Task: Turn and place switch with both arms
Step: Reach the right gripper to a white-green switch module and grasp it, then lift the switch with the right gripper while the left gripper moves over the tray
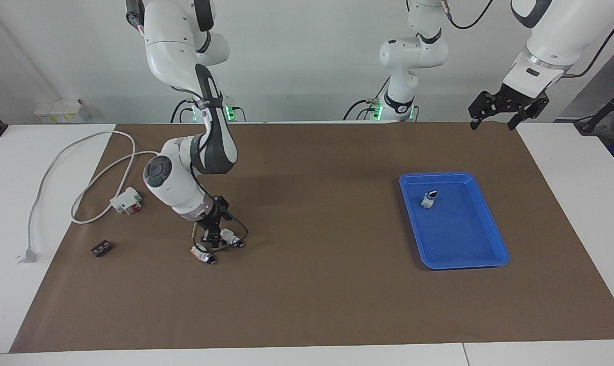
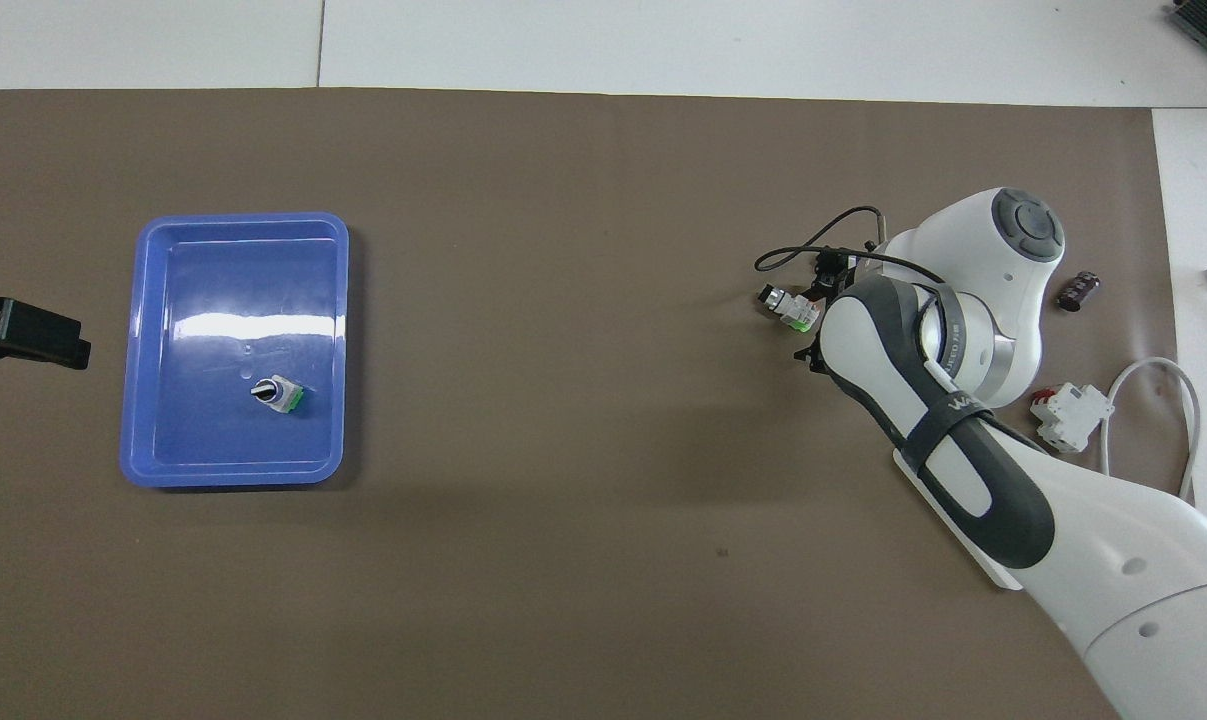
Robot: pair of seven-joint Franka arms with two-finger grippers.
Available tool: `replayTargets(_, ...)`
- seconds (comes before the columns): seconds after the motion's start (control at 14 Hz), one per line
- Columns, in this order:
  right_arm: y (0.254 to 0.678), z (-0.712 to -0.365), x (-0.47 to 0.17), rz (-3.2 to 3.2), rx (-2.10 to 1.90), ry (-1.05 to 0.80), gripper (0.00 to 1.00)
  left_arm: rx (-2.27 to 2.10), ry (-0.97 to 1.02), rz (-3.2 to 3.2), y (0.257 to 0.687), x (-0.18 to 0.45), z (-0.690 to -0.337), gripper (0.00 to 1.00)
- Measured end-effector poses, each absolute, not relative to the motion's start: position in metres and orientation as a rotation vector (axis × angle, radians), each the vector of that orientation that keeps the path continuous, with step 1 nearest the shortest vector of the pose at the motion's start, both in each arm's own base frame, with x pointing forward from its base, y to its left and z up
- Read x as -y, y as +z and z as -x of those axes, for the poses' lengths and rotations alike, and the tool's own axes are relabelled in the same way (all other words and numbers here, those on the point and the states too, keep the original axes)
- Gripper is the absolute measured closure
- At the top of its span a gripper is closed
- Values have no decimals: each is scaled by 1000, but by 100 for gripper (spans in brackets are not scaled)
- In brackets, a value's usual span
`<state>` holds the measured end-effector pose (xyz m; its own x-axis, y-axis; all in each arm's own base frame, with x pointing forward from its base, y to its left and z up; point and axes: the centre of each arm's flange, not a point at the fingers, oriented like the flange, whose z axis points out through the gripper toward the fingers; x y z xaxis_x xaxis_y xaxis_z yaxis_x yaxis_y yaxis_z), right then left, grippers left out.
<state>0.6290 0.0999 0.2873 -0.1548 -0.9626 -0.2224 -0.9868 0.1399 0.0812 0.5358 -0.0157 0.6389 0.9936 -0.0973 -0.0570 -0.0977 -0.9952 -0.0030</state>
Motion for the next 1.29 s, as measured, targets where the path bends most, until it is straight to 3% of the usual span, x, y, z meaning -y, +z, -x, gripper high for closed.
replayTargets(0.21, 289, -629, -101, 2000, -2259, 309, 64, -154, 43, 3131, 641, 16, -539, 0)
replayTargets(0.5, 310, -630, -123, 2237, -1998, 316, 65, -157, 19, 3131, 642, 17, -541, 1)
replayTargets(0.72, 364, -626, -140, 2361, -1770, 310, 66, -169, 9, 3130, 643, 18, -542, 4)
replayTargets(1.0, 420, -603, -207, 2436, -1402, 358, 66, -237, 3, 3180, 643, 41, -541, 9)
replayTargets(1.29, 444, -589, -259, 2367, -1148, 444, 66, -301, 15, 3326, 643, 71, -538, 16)
